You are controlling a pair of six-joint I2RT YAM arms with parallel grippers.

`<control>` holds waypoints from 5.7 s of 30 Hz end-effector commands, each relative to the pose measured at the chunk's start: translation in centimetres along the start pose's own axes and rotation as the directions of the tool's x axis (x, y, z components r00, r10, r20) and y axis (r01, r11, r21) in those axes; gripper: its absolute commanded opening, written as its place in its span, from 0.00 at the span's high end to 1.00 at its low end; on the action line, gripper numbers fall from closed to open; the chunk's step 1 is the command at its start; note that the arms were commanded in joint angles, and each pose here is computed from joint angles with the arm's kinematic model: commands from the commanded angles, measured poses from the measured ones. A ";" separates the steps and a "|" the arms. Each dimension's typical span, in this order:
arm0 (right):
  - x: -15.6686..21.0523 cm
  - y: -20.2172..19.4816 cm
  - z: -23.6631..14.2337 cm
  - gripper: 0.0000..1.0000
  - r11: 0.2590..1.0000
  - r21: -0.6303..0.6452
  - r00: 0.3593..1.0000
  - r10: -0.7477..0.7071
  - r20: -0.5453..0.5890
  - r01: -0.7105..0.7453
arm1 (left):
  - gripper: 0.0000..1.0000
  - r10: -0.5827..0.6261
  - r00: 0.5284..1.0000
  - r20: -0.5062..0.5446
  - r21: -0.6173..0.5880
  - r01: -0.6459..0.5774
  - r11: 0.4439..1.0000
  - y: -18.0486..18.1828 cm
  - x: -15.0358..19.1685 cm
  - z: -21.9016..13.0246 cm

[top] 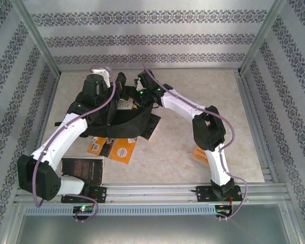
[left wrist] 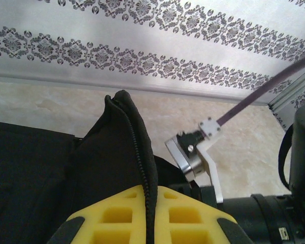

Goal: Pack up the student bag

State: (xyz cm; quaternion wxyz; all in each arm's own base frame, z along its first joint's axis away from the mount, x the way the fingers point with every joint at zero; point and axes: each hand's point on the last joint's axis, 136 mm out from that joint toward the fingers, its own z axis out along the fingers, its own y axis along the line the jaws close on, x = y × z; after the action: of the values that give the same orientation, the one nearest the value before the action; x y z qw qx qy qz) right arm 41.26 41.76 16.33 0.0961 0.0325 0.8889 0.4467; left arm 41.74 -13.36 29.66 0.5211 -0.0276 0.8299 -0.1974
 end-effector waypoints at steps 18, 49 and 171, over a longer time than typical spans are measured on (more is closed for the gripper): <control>1.8 -6.5 -14.3 0.17 0.829 0.485 0.904 -0.398 0.158 0.280 | 1.00 -0.089 0.990 -0.111 0.088 0.099 0.991 -0.4 2.6 2.5; 9.6 -31.3 -25.4 0.14 0.764 0.436 0.816 0.197 0.544 -0.475 | 0.29 0.205 0.810 -0.549 0.395 0.035 0.918 -18.8 21.3 3.8; 8.0 -1.3 -24.4 0.02 0.878 -0.451 0.845 0.113 0.523 0.161 | 1.00 -0.697 0.697 -0.165 0.689 0.587 0.424 -12.1 -2.1 -2.6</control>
State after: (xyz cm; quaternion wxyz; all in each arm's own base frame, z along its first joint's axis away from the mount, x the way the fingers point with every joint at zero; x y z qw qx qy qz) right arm 28.09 22.16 25.81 0.3341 0.1066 0.7392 0.5750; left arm 38.74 -24.73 30.15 0.3709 -0.1427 0.6574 -0.6402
